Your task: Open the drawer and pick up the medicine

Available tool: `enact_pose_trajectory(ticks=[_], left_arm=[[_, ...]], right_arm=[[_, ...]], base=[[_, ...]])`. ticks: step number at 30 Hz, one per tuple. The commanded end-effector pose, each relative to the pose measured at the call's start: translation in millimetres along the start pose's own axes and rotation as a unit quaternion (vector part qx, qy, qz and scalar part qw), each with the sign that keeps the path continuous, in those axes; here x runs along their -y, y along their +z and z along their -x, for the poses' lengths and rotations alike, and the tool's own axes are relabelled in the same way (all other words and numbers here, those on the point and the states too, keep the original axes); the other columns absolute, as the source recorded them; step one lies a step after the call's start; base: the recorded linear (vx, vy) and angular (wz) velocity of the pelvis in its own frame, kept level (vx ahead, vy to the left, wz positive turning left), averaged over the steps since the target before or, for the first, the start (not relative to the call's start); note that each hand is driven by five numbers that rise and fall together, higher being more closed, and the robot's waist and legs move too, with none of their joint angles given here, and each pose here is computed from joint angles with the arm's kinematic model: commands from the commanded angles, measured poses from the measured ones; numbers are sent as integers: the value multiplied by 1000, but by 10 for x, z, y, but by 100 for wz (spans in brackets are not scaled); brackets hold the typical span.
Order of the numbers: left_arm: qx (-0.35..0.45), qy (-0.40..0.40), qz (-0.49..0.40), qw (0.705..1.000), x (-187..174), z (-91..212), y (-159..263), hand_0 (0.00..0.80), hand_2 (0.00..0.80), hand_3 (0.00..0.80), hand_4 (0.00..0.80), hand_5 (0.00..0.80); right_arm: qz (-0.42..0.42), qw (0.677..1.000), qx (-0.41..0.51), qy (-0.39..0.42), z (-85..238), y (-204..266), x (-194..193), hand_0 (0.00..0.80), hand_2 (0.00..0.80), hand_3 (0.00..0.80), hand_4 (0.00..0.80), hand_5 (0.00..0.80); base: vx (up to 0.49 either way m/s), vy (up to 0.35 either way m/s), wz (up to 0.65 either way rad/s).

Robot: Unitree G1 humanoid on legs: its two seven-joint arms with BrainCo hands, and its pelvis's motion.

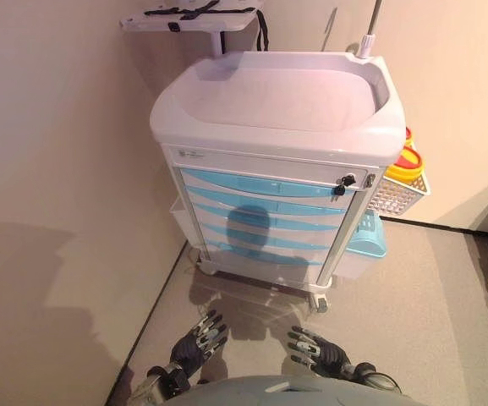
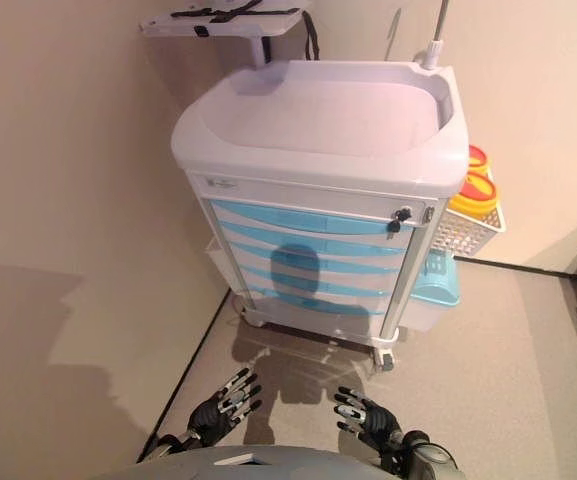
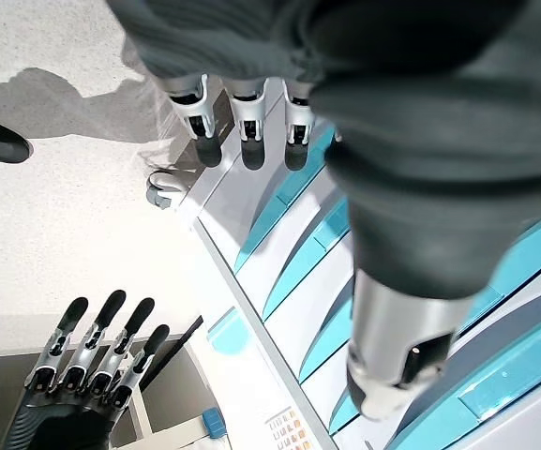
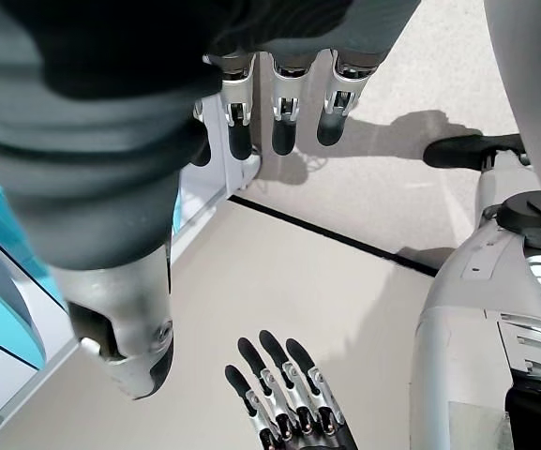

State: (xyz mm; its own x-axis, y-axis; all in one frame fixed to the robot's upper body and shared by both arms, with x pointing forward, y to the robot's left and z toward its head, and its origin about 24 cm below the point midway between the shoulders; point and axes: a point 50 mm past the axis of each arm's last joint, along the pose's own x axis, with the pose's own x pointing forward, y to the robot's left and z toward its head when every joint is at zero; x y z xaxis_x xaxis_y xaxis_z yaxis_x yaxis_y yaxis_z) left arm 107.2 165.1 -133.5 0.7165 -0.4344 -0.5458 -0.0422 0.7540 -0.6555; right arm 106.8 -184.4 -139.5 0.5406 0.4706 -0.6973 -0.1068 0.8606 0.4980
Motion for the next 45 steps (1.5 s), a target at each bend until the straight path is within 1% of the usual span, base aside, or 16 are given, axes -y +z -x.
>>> enact_pose_trajectory(ticks=[1, 4, 8, 10, 15, 17, 20, 25, 29, 39, 45], left_arm=[[3, -38, -36, 999, 94, -179, 196, 0, 0, 0, 0, 0], [8, -56, -19, 998, 113, -176, 206, 0, 0, 0, 0, 0], [12, -52, -27, 998, 108, -175, 224, 0, 0, 0, 0, 0], [25, -51, -31, 998, 112, -178, 252, 0, 0, 0, 0, 0], [88, -19, -71, 993, 102, -169, 410, 0, 0, 0, 0, 0], [99, -11, -75, 992, 106, -169, 442, 0, 0, 0, 0, 0], [91, -17, -50, 995, 110, -173, 408, 0, 0, 0, 0, 0], [58, -61, 20, 996, 142, -169, 260, 0, 0, 0, 0, 0], [42, -70, 42, 996, 144, -173, 215, 0, 0, 0, 0, 0], [34, -62, 48, 996, 107, -156, 199, 0, 0, 0, 0, 0], [20, -58, 68, 996, 88, -125, 121, 0, 0, 0, 0, 0]], right_arm=[[11, 998, 40, 45, -227, 239, -211, 0, 0, 0, 0, 0], [12, 998, 40, 46, -216, 239, -199, 0, 0, 0, 0, 0], [11, 998, 40, 47, -221, 240, -210, 0, 0, 0, 0, 0], [10, 998, 40, 47, -220, 239, -207, 0, 0, 0, 0, 0], [6, 998, 48, 48, -220, 251, -211, 0, 0, 0, 0, 0], [4, 997, 54, 48, -221, 259, -218, 0, 0, 0, 0, 0], [0, 997, 58, 48, -220, 259, -223, 0, 0, 0, 0, 0], [-1, 997, 60, 50, -212, 266, -211, 0, 0, 0, 0, 0], [-6, 997, 57, 50, -210, 248, -204, 0, 0, 0, 0, 0], [-11, 997, 51, 50, -203, 215, -202, 0, 0, 0, 0, 0], [-18, 998, 54, 39, -188, 192, -184, 0, 0, 0, 0, 0]], base=[[0, 0, 0], [0, 0, 0], [0, 0, 0], [0, 0, 0], [0, 0, 0], [0, 0, 0], [0, 0, 0], [0, 0, 0], [0, 0, 0], [27, -2, 0], [52, -2, 0]])
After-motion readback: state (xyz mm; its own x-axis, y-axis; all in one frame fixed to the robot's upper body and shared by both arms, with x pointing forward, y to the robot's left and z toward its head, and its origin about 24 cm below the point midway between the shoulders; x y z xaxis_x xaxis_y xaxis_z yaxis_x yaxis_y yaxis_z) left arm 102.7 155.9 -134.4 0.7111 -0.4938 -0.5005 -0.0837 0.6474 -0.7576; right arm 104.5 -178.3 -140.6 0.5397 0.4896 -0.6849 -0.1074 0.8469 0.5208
